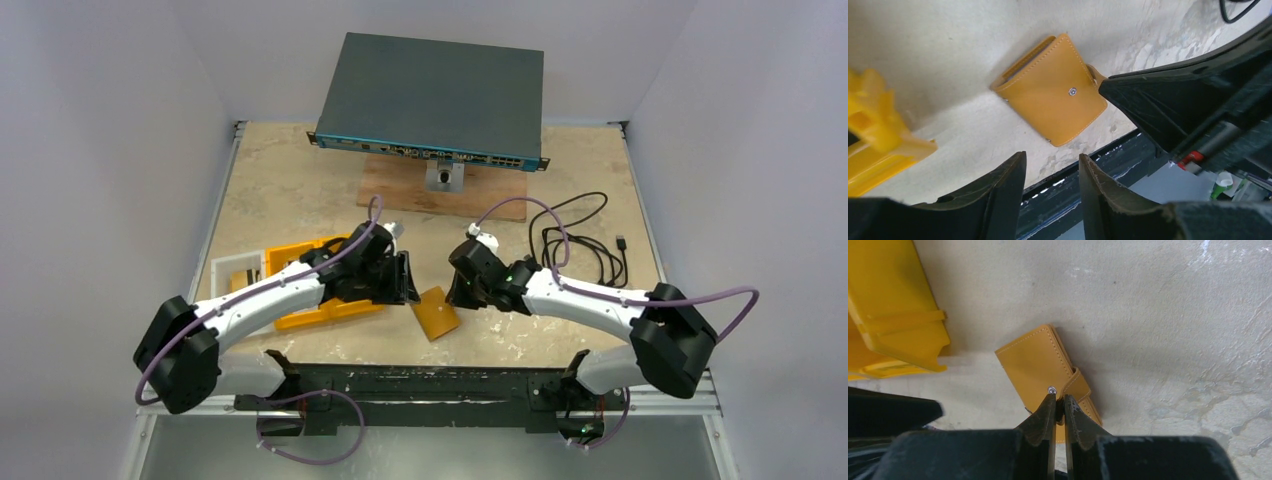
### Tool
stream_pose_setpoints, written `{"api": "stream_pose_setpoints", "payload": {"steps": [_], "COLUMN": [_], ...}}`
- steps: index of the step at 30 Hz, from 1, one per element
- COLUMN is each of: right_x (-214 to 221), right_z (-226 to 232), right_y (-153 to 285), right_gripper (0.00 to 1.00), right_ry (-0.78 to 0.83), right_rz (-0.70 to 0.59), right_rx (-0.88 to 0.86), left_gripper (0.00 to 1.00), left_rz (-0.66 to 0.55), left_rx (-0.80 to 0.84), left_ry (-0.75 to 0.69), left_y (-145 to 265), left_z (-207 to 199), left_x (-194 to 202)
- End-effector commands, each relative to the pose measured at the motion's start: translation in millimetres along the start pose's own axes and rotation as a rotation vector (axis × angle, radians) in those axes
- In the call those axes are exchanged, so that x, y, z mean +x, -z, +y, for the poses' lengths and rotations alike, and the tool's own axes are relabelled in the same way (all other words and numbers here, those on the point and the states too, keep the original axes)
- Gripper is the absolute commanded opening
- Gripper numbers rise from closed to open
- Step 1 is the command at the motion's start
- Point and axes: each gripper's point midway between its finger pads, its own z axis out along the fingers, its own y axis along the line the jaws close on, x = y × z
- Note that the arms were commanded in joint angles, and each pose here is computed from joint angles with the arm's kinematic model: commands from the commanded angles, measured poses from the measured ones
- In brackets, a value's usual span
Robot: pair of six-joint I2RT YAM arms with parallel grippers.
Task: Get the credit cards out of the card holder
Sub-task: Open the card holder at the center of the board.
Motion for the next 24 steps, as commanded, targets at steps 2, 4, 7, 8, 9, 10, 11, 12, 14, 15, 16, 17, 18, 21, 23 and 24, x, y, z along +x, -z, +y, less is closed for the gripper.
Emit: {"api": "stream_pose_setpoints", "payload": {"steps": [2,4,7,8,9,10,11,12,14,15,16,17,18,21,23,24], "right_x": [-16.2,-21.6,-25.3,-24.9,-24.0,-23.3,-22.2,-20.5,-14.1,-9.9,-4.8,0.5,6.5,13.2,12.0,9.9], "right_z": [16.5,18.3,18.8,18.7,19.2,20.3,22.8,24.6,30.1,33.7,38.2,42.7,47.3,54.1,56.6,60.5], "right_y": [21.4,30.9,41.1,44.1,47.1,51.4,55.5,59.2,65.3,67.2,68.3,69.0,70.1,69.5,70.6,73.1], "right_gripper": [0.00,0.00,0.00,0.00,0.00,0.00,0.00,0.00,0.00,0.00,0.00,0.00,0.00,0.00,0.00,0.00], "right_ry": [-0.057,-0.060,-0.059,-0.057,-0.057,-0.053,-0.044,-0.033,-0.004,0.010,0.026,0.043,0.068,0.073,0.088,0.093], "right_rz": [-0.060,-0.079,-0.092,-0.094,-0.094,-0.099,-0.103,-0.103,-0.097,-0.090,-0.080,-0.071,-0.067,-0.064,-0.070,-0.076], "right_rx": [-0.070,-0.079,-0.086,-0.089,-0.094,-0.102,-0.107,-0.108,-0.113,-0.119,-0.129,-0.136,-0.136,-0.097,-0.089,-0.100], "left_gripper": [0.42,0.43,0.48,0.49,0.51,0.52,0.53,0.55,0.56,0.57,0.57,0.58,0.58,0.58,0.58,0.57], "left_rz": [0.004,0.001,-0.016,-0.022,-0.029,-0.036,-0.043,-0.049,-0.061,-0.068,-0.073,-0.077,-0.082,-0.091,-0.088,-0.086], "left_rx": [0.087,0.059,0.015,0.003,-0.009,-0.021,-0.029,-0.037,-0.060,-0.066,-0.070,-0.077,-0.080,-0.097,-0.105,-0.104], "left_ry": [-0.026,-0.033,-0.047,-0.050,-0.053,-0.053,-0.053,-0.053,-0.050,-0.048,-0.046,-0.044,-0.043,-0.042,-0.041,-0.040], "left_y": [-9.0,-9.5,-5.9,-3.6,-1.6,0.8,3.3,5.5,9.3,12.0,14.6,16.5,19.0,24.5,25.6,25.7], "left_z": [-30.1,-24.4,-15.4,-13.0,-10.2,-7.2,-4.4,-1.5,6.0,8.9,11.5,14.8,17.0,24.2,27.1,27.7], "left_x": [-4.9,-4.7,-6.1,-6.4,-6.6,-6.5,-5.8,-4.9,-2.5,-1.4,0.2,1.7,3.2,6.8,9.0,10.2]}}
